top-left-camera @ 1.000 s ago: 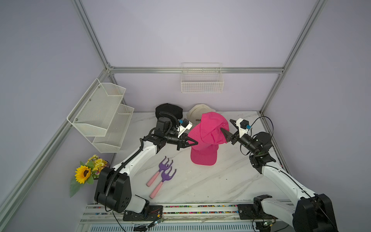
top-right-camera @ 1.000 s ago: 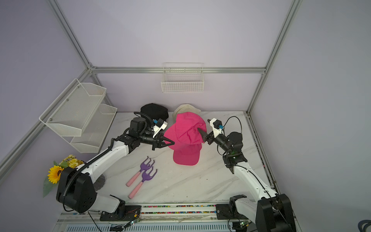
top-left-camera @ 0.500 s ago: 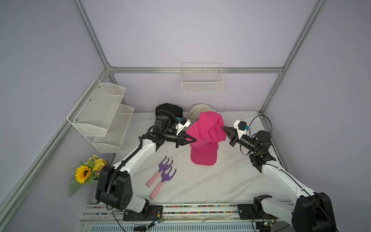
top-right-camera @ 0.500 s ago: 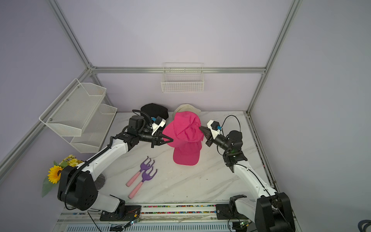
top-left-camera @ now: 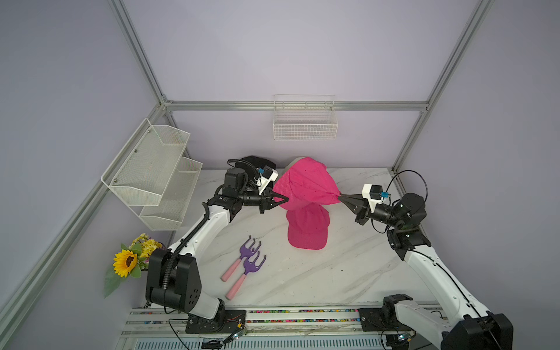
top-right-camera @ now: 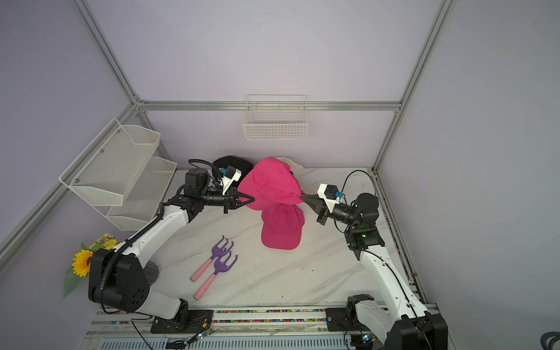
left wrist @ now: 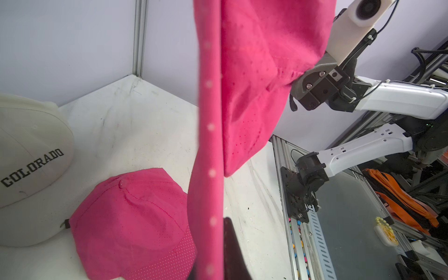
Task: Stack the baseball caps by color
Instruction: Pick up the baseball cap from the center of the board, then place the baseball cap on the baseball cap.
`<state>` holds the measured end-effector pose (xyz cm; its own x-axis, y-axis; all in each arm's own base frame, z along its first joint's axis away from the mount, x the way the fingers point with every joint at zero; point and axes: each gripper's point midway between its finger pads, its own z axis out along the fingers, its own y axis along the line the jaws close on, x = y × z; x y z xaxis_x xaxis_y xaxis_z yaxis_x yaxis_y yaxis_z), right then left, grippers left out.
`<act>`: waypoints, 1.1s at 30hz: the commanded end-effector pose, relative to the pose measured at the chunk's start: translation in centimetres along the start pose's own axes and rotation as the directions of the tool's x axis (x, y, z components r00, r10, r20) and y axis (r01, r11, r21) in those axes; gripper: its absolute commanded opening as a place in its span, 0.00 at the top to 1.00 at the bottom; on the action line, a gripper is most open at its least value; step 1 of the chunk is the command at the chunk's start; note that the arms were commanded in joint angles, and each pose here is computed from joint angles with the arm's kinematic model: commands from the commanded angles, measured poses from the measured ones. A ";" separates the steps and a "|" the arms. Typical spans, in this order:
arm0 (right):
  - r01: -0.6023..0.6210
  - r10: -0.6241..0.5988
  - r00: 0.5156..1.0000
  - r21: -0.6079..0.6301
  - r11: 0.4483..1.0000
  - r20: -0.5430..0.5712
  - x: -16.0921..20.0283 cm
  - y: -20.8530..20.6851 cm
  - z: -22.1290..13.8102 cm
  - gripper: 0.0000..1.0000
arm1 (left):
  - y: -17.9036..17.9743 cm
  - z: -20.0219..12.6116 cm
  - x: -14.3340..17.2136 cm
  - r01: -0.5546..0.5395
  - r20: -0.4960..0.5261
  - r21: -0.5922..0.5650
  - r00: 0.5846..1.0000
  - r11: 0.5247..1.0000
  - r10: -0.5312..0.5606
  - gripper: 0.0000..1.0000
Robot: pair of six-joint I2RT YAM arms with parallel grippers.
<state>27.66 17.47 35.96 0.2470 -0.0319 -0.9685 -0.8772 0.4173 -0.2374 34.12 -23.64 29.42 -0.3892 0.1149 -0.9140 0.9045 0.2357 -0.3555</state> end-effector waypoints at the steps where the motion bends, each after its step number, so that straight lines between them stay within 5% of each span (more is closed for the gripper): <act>1: 0.071 -0.063 0.997 -0.162 0.984 0.050 -3.0 2.9 -1.3 1.00 | 5.8 -2.4 -0.3 0.042 0.026 -0.274 0.999 0.961 -0.036 1.00; 3: 0.007 -0.002 1.000 -0.190 0.982 0.027 -2.6 2.6 -0.9 1.00 | 7.0 -2.7 -0.4 0.075 0.027 -0.340 0.997 0.937 -0.070 1.00; 6: -0.118 0.114 0.993 -0.188 0.975 -0.030 -0.9 1.3 0.7 1.00 | 4.7 -1.5 -1.9 0.074 0.082 -0.212 0.995 0.974 -0.058 1.00; 10: -0.122 0.122 0.992 -0.185 0.975 -0.009 -1.0 1.3 2.1 1.00 | 4.7 -0.5 -1.8 0.048 0.097 -0.265 0.995 0.963 -0.023 1.00; 17: -0.037 0.041 0.999 -0.120 0.992 0.025 -2.7 1.2 1.6 1.00 | 12.1 -3.0 1.4 0.214 0.104 -0.597 0.976 0.773 -0.189 1.00; 20: -0.084 0.083 0.996 0.053 0.995 0.032 -2.3 -1.6 1.6 1.00 | 11.6 -2.0 1.7 0.269 0.123 -0.540 0.963 0.797 -0.241 1.00; 28: -0.060 0.056 0.996 0.049 0.997 0.070 -3.3 -1.4 1.4 1.00 | 12.0 -1.7 2.6 0.319 0.156 -0.532 0.948 0.785 -0.279 1.00; 33: -0.177 0.174 0.984 0.153 0.972 0.033 -3.6 -3.5 2.8 1.00 | 9.2 -0.5 1.1 0.377 0.255 -0.327 0.918 0.867 -0.303 1.00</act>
<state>31.82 18.42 35.29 0.0078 0.0298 -0.9995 -0.8491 0.5282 0.0092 38.42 -24.35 26.19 -0.5747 -0.0370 -0.8176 0.7269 0.4359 -0.5306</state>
